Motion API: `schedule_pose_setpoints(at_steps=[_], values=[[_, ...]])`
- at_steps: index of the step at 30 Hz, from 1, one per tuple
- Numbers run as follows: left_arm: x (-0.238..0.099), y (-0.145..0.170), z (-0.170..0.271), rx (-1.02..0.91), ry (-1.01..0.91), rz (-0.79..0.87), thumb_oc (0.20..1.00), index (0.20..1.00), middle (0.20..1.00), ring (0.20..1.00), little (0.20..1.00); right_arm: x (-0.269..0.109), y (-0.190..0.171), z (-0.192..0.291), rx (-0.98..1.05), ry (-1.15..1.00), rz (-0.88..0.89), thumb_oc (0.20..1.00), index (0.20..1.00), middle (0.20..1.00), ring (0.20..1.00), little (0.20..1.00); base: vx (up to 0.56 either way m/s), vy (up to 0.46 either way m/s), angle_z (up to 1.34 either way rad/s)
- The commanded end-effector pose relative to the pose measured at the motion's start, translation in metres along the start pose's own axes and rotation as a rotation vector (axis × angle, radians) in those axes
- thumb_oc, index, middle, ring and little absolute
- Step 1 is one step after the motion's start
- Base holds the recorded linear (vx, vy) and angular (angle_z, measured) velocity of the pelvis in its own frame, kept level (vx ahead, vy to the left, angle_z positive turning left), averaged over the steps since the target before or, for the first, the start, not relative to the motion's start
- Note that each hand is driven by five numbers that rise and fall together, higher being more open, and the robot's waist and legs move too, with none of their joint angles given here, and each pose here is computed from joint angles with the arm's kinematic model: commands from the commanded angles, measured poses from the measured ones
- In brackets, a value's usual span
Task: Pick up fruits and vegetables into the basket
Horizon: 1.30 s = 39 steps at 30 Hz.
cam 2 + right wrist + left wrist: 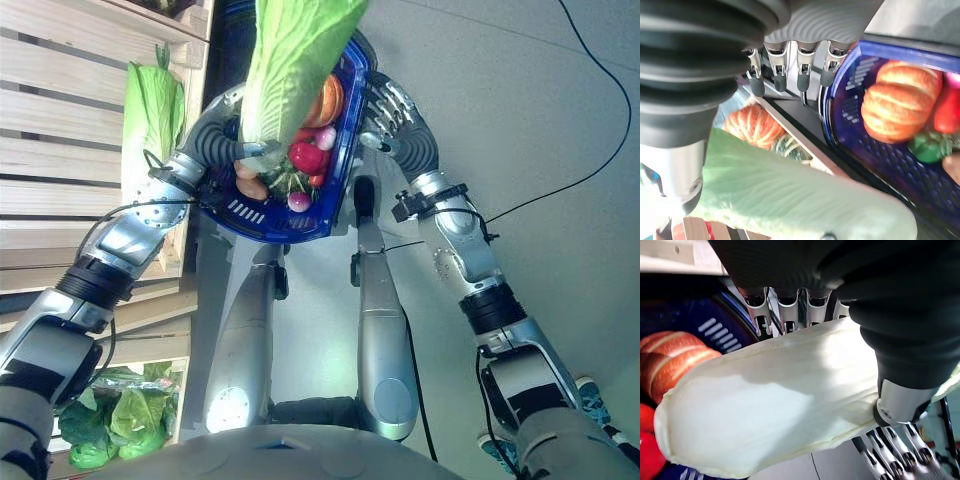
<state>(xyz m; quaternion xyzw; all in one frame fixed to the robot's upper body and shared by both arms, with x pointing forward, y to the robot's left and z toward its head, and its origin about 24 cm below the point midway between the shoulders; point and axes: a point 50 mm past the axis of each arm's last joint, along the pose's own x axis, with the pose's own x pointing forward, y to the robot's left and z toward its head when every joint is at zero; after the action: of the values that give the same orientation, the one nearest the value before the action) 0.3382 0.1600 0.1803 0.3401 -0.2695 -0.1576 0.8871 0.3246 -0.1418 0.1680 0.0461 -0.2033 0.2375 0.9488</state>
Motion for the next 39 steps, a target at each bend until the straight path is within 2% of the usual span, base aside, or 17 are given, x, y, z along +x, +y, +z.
schedule_pose_setpoints(at_steps=[1,20,36,37,38,39], values=[[0.006,0.000,0.034,0.008,-0.178,-0.040,0.200,0.200,0.200,0.200,0.200,-0.001,0.017,0.022,0.003,-0.080,0.127,1.000,1.000,1.000,1.000,1.000,0.00,0.000,0.00],[0.010,-0.024,0.048,-0.003,-0.215,-0.259,0.200,0.200,0.200,0.200,0.200,0.009,0.034,0.033,0.045,-0.118,0.216,1.000,1.000,1.000,1.000,1.000,0.00,-0.001,0.00],[0.011,-0.029,0.040,0.105,-0.149,-0.359,0.200,0.200,0.200,0.200,0.200,0.009,0.049,0.043,0.222,-0.165,0.351,1.000,1.000,1.000,1.000,1.000,0.00,0.000,0.00],[0.011,-0.029,0.040,0.106,-0.149,-0.363,0.200,0.200,0.200,0.200,0.200,0.009,0.049,0.043,0.222,-0.170,0.348,0.507,0.507,0.507,0.507,0.507,0.00,0.000,0.00],[0.011,-0.030,0.040,0.105,-0.149,-0.364,0.200,0.200,0.200,0.200,0.200,0.009,0.049,0.043,0.224,-0.173,0.347,0.200,0.200,0.200,0.200,0.200,0.00,0.000,0.00],[0.011,-0.032,0.040,0.109,-0.150,-0.371,0.200,0.200,0.200,0.200,0.200,0.009,0.050,0.043,0.234,-0.181,0.352,0.200,0.200,0.200,0.200,0.200,0.00,0.000,0.00]])
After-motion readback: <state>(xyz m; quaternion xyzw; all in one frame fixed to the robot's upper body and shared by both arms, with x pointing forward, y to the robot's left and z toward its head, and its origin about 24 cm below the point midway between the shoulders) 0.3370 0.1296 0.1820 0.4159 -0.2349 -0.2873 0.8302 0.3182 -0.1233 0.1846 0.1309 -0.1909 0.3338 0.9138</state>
